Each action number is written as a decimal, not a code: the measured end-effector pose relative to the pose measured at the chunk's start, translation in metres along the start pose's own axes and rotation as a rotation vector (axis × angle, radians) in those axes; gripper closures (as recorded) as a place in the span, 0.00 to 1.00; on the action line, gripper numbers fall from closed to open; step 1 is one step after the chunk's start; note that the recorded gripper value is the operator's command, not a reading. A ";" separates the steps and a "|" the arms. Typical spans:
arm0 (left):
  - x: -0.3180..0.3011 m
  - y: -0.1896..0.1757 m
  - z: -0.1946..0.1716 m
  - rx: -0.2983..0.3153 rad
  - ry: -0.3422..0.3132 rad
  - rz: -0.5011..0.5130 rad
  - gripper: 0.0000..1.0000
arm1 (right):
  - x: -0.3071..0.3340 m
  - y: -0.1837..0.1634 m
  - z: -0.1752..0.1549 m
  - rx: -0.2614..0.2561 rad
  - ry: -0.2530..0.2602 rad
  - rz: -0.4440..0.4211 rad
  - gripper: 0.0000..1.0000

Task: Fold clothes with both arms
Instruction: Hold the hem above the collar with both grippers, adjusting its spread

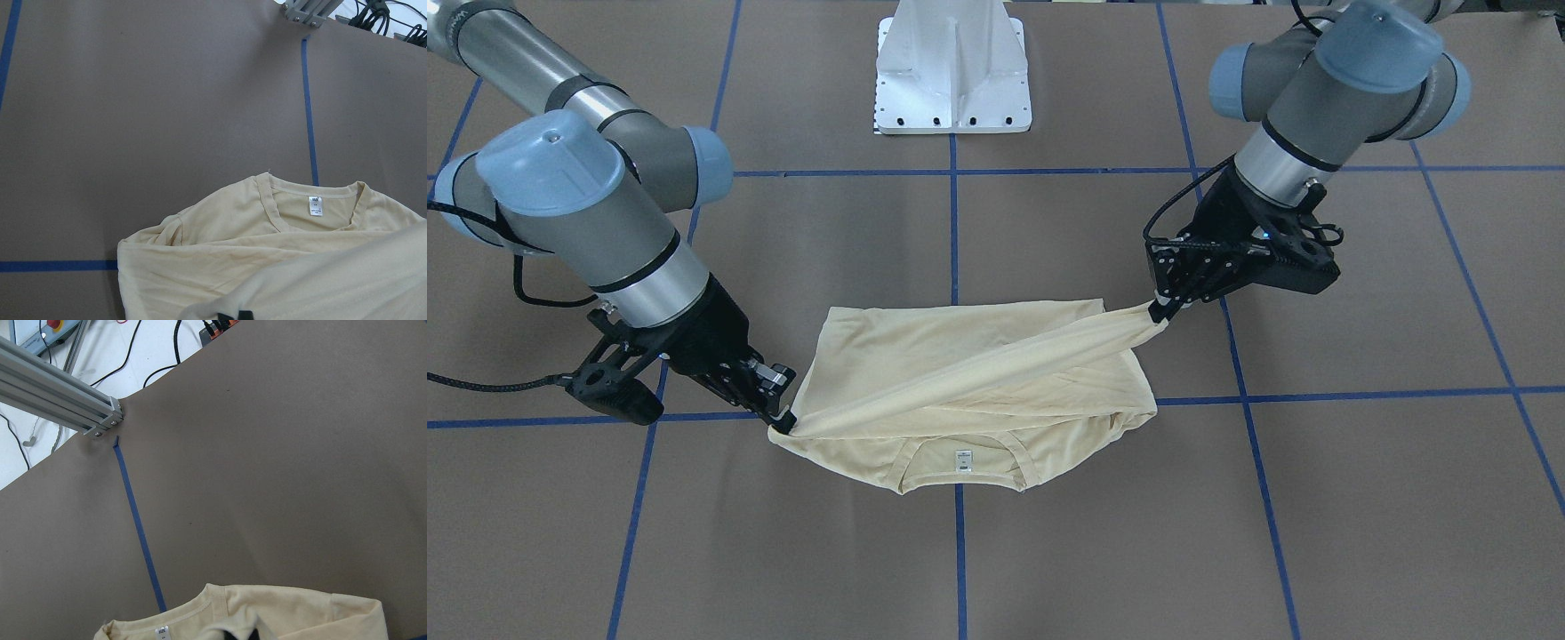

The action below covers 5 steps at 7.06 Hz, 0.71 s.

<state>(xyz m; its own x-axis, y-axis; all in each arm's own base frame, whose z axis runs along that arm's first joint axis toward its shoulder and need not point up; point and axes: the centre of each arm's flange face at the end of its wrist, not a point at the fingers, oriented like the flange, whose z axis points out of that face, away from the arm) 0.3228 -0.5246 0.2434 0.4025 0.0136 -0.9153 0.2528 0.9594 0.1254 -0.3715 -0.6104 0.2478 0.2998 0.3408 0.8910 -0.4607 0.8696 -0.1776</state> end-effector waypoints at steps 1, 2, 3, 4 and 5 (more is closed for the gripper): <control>0.006 0.010 -0.016 -0.021 0.006 -0.001 1.00 | -0.002 0.005 -0.008 -0.028 -0.015 -0.007 1.00; 0.014 0.020 -0.031 -0.048 0.010 -0.006 1.00 | 0.001 0.015 -0.019 -0.080 -0.031 -0.016 1.00; 0.021 0.027 -0.041 -0.064 0.013 -0.009 1.00 | 0.014 0.028 -0.035 -0.139 -0.046 -0.025 1.00; 0.023 0.034 -0.043 -0.078 0.013 -0.011 1.00 | 0.030 0.041 -0.053 -0.186 -0.058 -0.032 1.00; 0.025 0.042 -0.041 -0.094 0.013 -0.011 1.00 | 0.046 0.055 -0.072 -0.236 -0.066 -0.036 1.00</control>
<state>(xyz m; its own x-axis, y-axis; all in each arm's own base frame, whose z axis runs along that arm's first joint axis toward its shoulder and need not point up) 0.3073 -0.4725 0.2102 0.3886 0.0063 -0.9214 0.1732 0.9817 0.0797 -0.3226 -0.5213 0.2488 0.2535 0.2911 0.9225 -0.2408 0.9426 -0.2313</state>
